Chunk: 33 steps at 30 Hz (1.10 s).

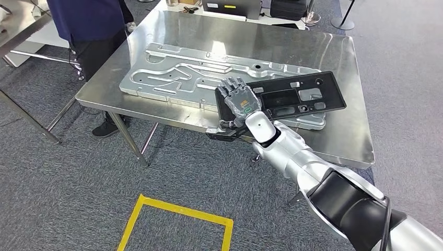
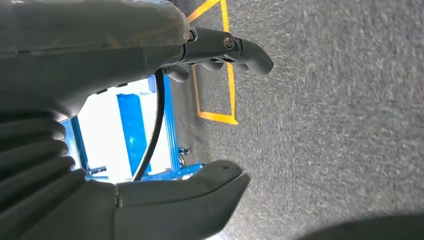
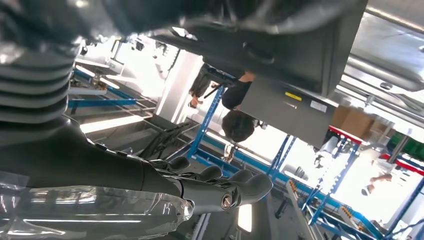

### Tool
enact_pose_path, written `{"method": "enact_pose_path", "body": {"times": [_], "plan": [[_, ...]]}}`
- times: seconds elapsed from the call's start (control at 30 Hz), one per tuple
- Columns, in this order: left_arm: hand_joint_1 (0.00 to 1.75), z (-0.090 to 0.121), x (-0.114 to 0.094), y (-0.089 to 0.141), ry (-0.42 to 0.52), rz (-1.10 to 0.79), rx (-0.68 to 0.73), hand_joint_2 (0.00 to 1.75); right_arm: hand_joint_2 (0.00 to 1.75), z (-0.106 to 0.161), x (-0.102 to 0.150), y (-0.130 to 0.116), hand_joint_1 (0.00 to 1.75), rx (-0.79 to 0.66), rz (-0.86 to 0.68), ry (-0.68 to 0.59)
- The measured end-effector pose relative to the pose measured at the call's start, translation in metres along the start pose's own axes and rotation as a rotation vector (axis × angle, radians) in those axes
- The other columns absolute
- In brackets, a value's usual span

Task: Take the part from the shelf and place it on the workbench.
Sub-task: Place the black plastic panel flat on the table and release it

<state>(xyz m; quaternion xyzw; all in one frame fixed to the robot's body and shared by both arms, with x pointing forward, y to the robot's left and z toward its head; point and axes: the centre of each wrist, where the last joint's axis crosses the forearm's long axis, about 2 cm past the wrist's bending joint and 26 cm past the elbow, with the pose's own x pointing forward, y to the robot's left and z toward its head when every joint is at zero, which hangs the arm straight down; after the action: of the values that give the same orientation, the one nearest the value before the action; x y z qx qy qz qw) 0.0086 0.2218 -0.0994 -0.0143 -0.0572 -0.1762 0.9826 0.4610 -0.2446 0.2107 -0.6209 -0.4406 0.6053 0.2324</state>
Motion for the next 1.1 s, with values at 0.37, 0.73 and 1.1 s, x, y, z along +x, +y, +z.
{"method": "enact_pose_path", "body": {"times": [0.37,0.73,1.1], "plan": [[0.00,0.003,0.000,-0.001,-0.009,0.019,-0.001,0.00,0.00,0.000,0.007,-0.015,0.00,-0.070,-0.058,-0.043],[0.00,0.005,0.001,0.000,-0.018,-0.003,-0.005,0.00,0.00,0.002,0.021,-0.054,0.00,-0.228,-0.195,-0.122],[0.00,0.007,-0.004,0.002,-0.017,-0.043,-0.006,0.00,0.00,0.014,0.031,-0.120,0.00,-0.257,-0.638,-0.374]]}}
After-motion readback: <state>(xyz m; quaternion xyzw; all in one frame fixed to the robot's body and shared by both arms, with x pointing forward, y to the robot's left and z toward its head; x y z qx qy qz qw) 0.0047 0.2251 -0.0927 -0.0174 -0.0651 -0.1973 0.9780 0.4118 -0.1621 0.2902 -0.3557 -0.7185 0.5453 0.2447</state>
